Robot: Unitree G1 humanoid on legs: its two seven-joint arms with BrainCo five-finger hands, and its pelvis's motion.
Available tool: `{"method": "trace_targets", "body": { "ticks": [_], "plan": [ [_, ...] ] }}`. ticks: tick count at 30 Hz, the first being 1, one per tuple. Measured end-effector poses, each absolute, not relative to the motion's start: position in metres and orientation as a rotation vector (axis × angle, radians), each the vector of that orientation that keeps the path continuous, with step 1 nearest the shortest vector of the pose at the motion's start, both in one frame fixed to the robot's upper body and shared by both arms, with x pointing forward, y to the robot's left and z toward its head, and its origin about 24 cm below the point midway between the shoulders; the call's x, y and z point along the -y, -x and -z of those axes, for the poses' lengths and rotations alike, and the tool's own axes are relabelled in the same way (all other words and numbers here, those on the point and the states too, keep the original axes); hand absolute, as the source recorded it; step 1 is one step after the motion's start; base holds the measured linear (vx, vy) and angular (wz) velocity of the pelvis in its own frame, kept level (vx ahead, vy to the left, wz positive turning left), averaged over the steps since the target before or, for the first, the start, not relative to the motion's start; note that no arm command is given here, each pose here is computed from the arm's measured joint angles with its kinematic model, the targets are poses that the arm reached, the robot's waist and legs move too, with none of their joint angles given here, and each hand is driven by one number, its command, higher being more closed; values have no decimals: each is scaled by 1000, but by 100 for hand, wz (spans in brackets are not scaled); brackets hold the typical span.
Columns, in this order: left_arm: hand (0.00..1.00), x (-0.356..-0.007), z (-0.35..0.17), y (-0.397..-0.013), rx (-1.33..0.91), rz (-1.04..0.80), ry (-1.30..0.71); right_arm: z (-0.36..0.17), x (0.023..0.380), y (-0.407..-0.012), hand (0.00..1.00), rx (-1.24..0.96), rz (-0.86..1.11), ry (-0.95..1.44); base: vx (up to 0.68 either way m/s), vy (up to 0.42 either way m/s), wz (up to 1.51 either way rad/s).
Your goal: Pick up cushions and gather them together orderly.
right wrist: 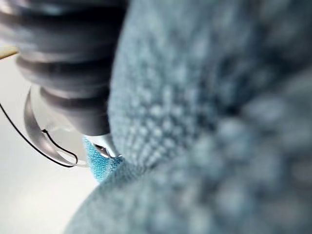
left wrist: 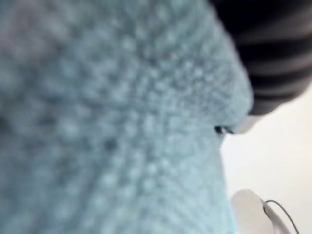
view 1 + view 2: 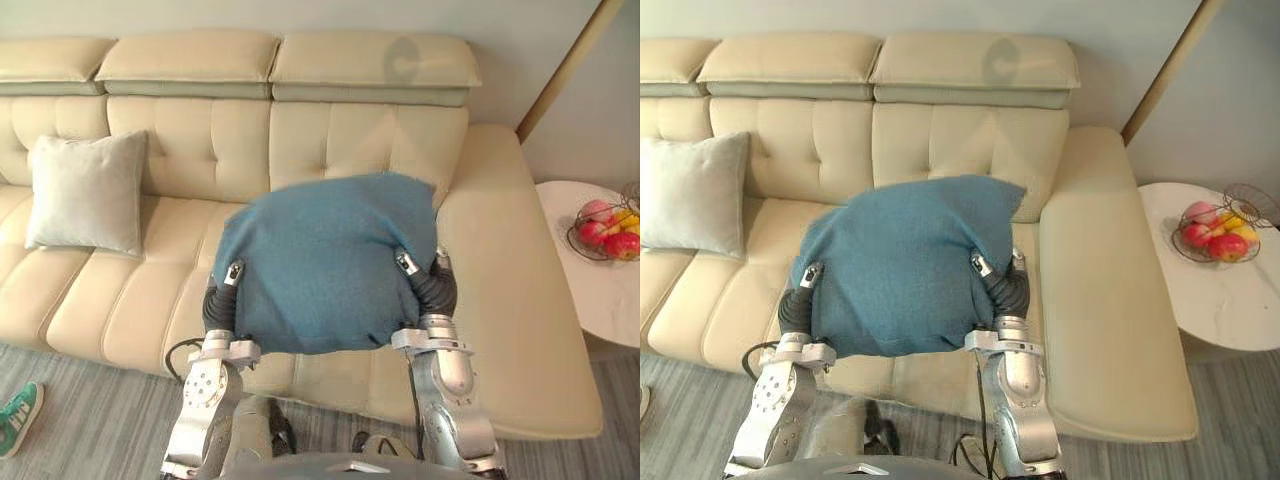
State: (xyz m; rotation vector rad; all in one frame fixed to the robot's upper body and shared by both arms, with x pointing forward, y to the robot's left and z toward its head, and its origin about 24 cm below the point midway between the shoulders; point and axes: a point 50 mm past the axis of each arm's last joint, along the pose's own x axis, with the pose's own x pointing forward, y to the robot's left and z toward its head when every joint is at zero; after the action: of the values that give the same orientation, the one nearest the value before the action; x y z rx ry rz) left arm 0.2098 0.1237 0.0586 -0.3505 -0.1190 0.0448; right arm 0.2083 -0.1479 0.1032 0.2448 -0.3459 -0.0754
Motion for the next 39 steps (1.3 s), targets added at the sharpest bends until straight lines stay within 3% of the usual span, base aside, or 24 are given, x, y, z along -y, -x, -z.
{"method": "trace_targets", "body": {
  "ticks": [10,22,30,39],
  "plan": [
    [100,-122,-65,-220,151,4,289,-95,147,-212,100,324,144,-289,109,325,-48],
    [100,-123,-74,-258,186,-23,219,-85,138,-257,100,260,172,-214,-114,-3,-23],
    [100,-116,-135,-293,403,-44,203,-127,131,-280,100,408,201,-237,-105,-20,-14],
    [100,-97,-262,-328,777,-73,187,-231,131,-305,100,745,307,-354,-74,-26,10]
  ]
}}
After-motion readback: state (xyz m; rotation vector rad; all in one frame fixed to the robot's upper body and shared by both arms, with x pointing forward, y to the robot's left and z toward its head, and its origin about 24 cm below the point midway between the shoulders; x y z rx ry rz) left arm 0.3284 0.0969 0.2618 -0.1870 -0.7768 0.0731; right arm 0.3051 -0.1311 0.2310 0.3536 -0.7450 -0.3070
